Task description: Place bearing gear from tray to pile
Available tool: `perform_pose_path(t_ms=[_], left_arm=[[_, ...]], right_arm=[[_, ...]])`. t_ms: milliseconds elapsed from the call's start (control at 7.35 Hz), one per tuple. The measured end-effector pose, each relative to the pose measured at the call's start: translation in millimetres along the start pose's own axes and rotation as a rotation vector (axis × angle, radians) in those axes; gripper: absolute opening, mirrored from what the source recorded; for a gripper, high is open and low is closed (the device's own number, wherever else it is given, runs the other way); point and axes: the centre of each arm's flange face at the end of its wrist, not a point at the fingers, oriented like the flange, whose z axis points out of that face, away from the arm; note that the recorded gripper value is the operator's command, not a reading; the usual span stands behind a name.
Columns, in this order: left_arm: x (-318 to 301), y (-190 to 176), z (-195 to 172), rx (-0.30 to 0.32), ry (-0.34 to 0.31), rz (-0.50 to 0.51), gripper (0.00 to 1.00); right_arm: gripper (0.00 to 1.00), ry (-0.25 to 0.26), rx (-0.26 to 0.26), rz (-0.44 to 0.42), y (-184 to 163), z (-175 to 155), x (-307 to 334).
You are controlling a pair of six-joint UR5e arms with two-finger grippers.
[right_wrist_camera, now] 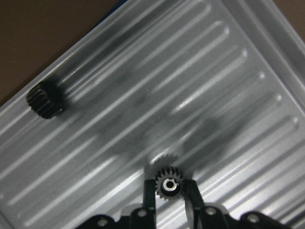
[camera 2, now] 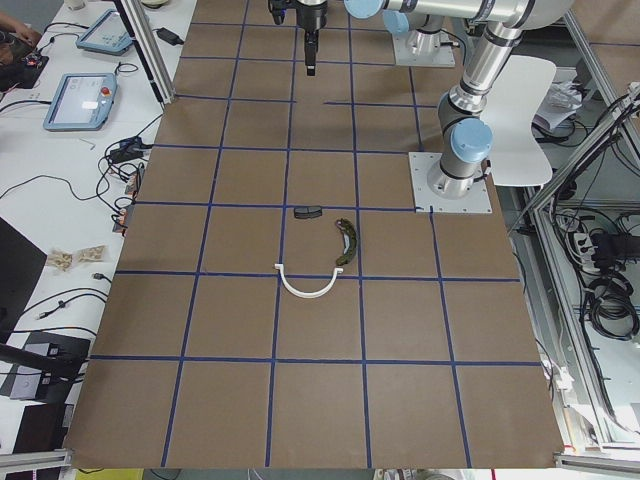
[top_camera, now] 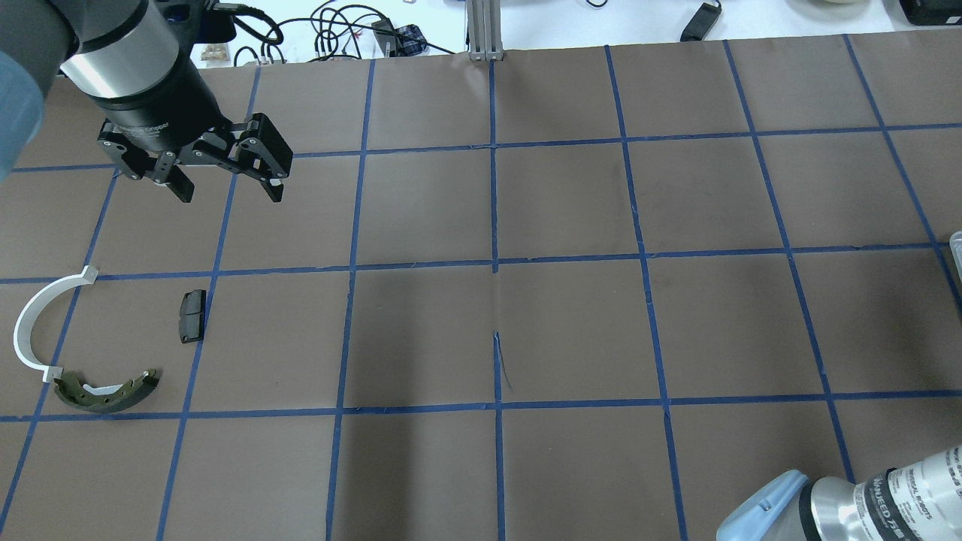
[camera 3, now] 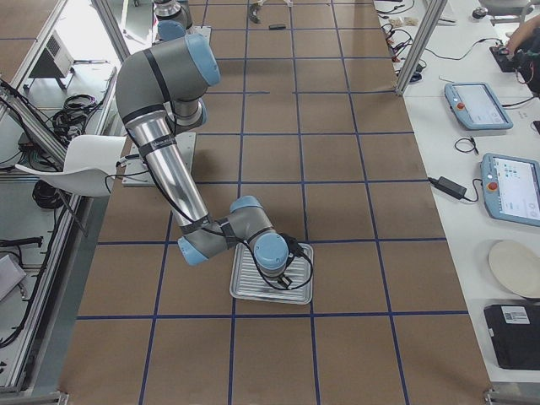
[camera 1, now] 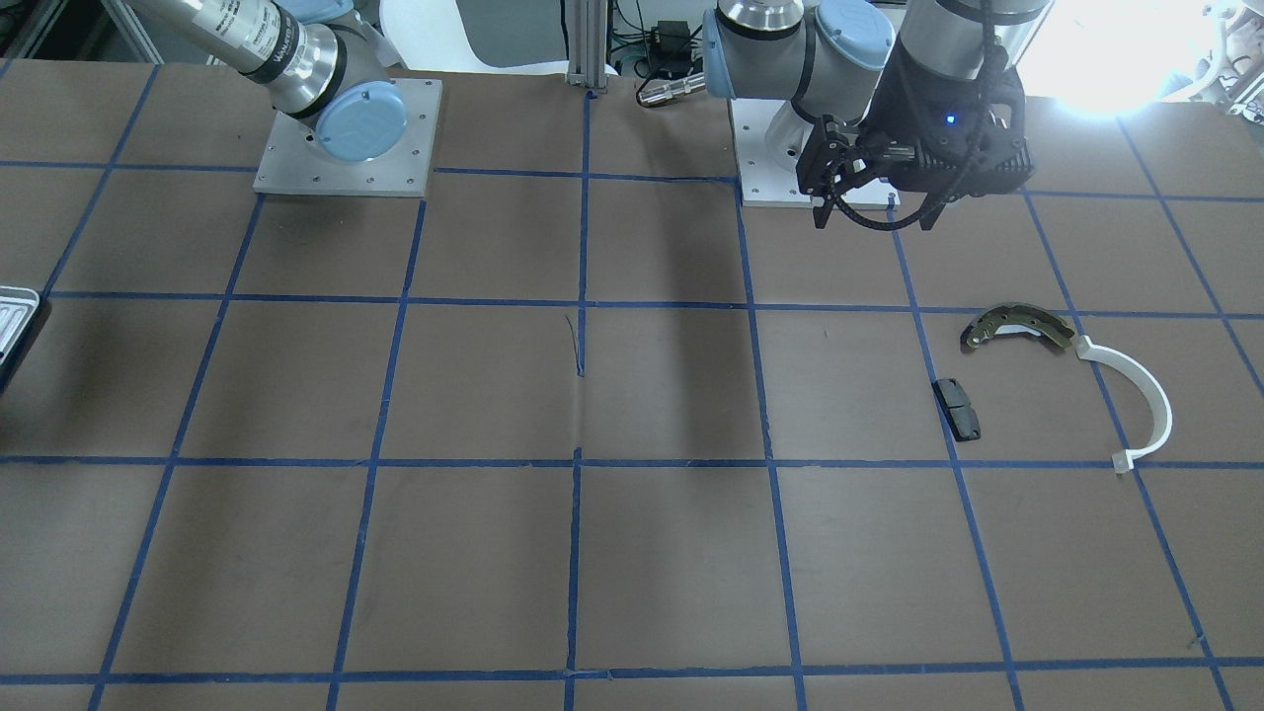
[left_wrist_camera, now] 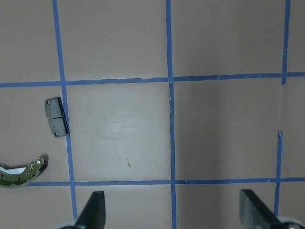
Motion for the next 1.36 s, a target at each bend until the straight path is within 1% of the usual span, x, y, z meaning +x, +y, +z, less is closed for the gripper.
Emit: perform_pose_path(t_ms=[136, 272, 408, 544, 680, 817, 953, 1225, 1361], left_arm=[[0, 1, 0, 0.0, 0.0, 0.001, 1.0], [0, 1, 0, 0.0, 0.0, 0.002, 1.0], [0, 1, 0, 0.0, 0.0, 0.002, 1.0], [0, 1, 0, 0.0, -0.001, 0.002, 1.0], [0, 1, 0, 0.0, 0.0, 0.002, 1.0], [0, 1, 0, 0.0, 0.0, 0.002, 1.0], [0, 1, 0, 0.0, -0.001, 0.002, 1.0], [0, 1, 0, 0.0, -0.001, 0.002, 1.0], [0, 1, 0, 0.0, -0.001, 0.002, 1.0]], right_arm=[[0.17, 0.015, -0.006, 0.003, -2, -11, 1], [0.18, 0.034, -0.014, 0.01, -12, -33, -1], [0.18, 0.037, -0.015, 0.036, -34, -65, -12], [0.19, 0.022, -0.013, 0.092, -69, -103, -33], [0.19, -0.001, -0.015, 0.167, -114, -141, -67], [0.19, -0.011, -0.023, 0.256, -163, -172, -109], [0.19, -0.007, -0.03, 0.356, -213, -195, -153], [0.19, 0.001, -0.035, 0.527, -307, -216, -229], [0.19, 0.001, -0.033, 0.616, -357, -216, -266]])
